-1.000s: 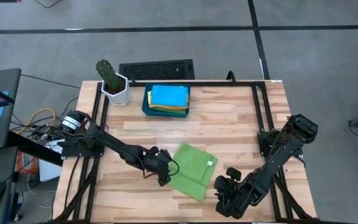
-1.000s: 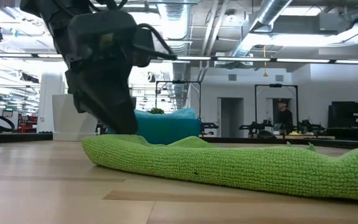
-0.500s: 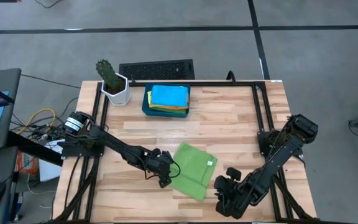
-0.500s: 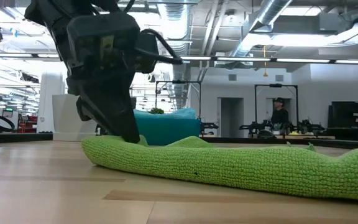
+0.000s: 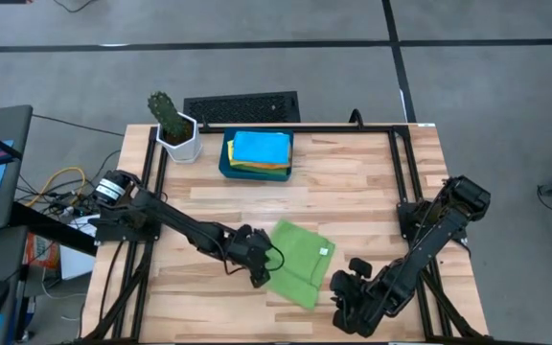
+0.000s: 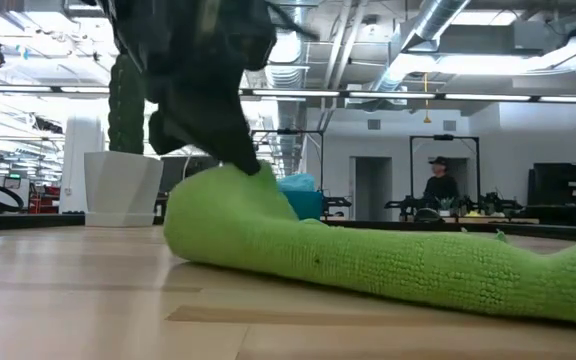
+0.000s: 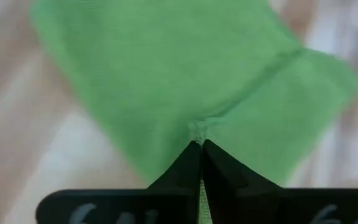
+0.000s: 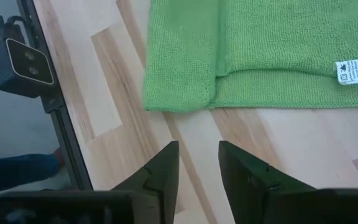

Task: Fold microfiber towels
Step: Fold the green towel

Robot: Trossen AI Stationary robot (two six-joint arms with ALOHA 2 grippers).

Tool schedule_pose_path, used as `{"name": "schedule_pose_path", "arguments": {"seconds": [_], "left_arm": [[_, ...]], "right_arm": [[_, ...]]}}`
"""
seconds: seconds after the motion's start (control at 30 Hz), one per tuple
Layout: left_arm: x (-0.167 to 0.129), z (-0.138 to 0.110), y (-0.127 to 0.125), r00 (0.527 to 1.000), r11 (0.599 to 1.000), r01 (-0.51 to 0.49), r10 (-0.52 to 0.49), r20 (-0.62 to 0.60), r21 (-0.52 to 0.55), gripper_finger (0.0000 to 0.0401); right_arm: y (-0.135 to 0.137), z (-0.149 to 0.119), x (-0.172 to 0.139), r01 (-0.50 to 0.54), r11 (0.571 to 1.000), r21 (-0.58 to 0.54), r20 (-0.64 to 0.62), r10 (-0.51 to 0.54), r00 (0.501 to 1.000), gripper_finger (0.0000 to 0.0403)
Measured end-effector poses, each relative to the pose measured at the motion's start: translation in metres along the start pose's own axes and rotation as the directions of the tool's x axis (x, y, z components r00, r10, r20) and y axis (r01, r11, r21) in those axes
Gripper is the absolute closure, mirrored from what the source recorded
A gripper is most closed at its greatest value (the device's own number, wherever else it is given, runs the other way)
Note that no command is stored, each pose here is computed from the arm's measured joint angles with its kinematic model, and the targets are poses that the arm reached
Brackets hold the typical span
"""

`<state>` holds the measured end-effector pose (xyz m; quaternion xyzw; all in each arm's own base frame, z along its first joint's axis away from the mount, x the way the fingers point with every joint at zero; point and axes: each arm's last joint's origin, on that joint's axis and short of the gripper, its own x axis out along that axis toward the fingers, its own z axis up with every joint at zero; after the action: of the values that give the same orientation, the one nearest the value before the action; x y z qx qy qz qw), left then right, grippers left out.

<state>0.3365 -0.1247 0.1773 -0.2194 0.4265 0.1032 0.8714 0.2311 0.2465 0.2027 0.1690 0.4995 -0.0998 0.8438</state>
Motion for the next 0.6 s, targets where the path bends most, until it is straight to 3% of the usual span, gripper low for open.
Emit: {"name": "schedule_pose_path", "arguments": {"seconds": [0.2,0.47,0.6], "left_arm": [[0.004,0.006,0.009,0.998,0.998,-0.057,0.057,0.025,-0.024,0.0401],[0.039,-0.005,0.021,0.992,0.992,-0.123,0.122,-0.042,-0.025,0.0401],[0.041,-0.006,0.023,0.988,0.988,-0.151,0.150,-0.030,-0.039,0.0401]], "right_arm": [[0.000,0.000,0.000,0.003,1.000,-0.004,-0.001,-0.003,1.000,0.0268],[0.000,0.000,0.000,0.003,1.000,-0.009,-0.001,-0.003,1.000,0.0270],[0.000,0.000,0.000,0.002,1.000,-0.007,-0.001,-0.002,1.000,0.0269]]}}
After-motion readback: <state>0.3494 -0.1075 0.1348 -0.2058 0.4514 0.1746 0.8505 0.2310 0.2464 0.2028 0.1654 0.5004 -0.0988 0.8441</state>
